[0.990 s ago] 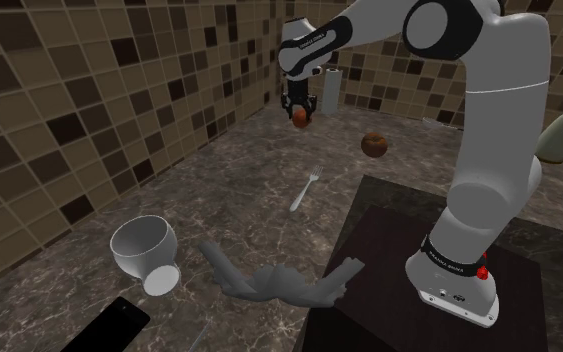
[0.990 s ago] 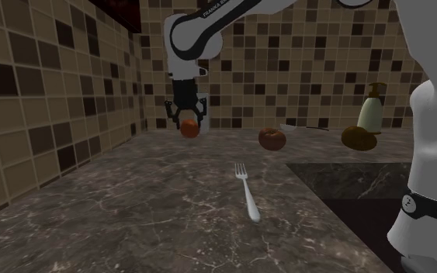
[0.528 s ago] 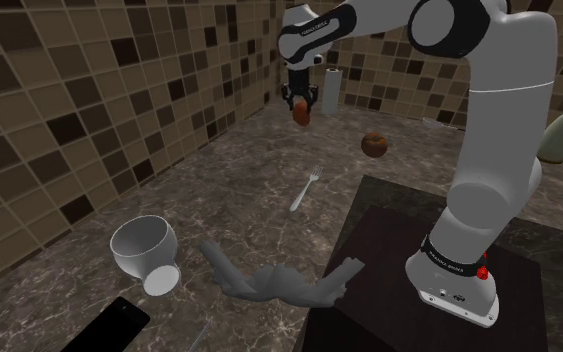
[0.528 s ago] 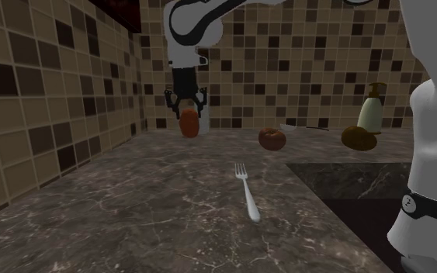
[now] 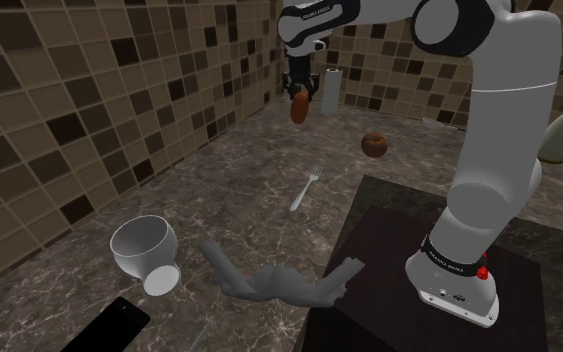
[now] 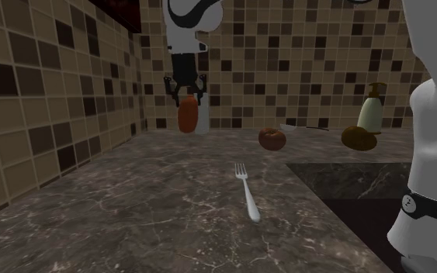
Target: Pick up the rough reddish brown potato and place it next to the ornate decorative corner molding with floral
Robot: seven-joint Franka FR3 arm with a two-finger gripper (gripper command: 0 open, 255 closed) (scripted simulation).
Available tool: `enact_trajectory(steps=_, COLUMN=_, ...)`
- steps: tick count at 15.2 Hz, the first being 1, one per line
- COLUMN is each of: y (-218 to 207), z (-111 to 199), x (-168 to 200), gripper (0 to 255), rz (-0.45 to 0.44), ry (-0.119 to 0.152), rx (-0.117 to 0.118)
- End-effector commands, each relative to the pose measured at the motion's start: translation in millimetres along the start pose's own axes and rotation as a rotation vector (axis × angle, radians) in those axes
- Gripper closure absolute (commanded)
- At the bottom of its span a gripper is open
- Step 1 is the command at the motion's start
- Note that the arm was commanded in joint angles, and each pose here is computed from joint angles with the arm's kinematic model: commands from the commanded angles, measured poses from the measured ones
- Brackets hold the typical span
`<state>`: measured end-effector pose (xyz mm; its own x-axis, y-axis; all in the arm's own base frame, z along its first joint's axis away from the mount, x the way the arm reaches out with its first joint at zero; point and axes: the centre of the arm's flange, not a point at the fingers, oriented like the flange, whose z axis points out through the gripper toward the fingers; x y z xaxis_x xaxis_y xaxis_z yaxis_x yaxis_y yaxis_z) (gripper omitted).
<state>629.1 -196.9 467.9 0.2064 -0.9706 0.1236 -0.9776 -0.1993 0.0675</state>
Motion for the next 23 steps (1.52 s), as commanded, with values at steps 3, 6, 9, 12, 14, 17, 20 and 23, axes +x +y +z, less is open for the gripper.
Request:
enact_trajectory(steps=3, y=2, z=-14, x=-12, gripper=255, rz=0.000, ry=0.000, rx=0.000)
enact_trajectory(steps=6, y=6, z=-19, x=-51, gripper=255, rz=0.000, ry=0.000, rx=0.000)
enact_trajectory(steps=9, y=10, z=-23, x=-90, gripper=255, rz=0.000, ry=0.000, rx=0.000)
enact_trajectory(steps=12, y=14, z=-28, x=-130, gripper=255, rz=0.000, ry=0.000, rx=0.000)
enact_trajectory(steps=14, y=17, z=-31, x=-156, gripper=255, rz=0.000, ry=0.000, rx=0.000)
enact_trajectory(steps=17, y=21, z=-36, x=-195, gripper=255, rz=0.000, ry=0.000, rx=0.000)
enact_trajectory(steps=20, y=25, z=-41, x=-234, gripper=255, rz=0.000, ry=0.000, rx=0.000)
enact_trajectory(steps=23, y=29, z=-46, x=-273, gripper=255, rz=0.000, ry=0.000, rx=0.000)
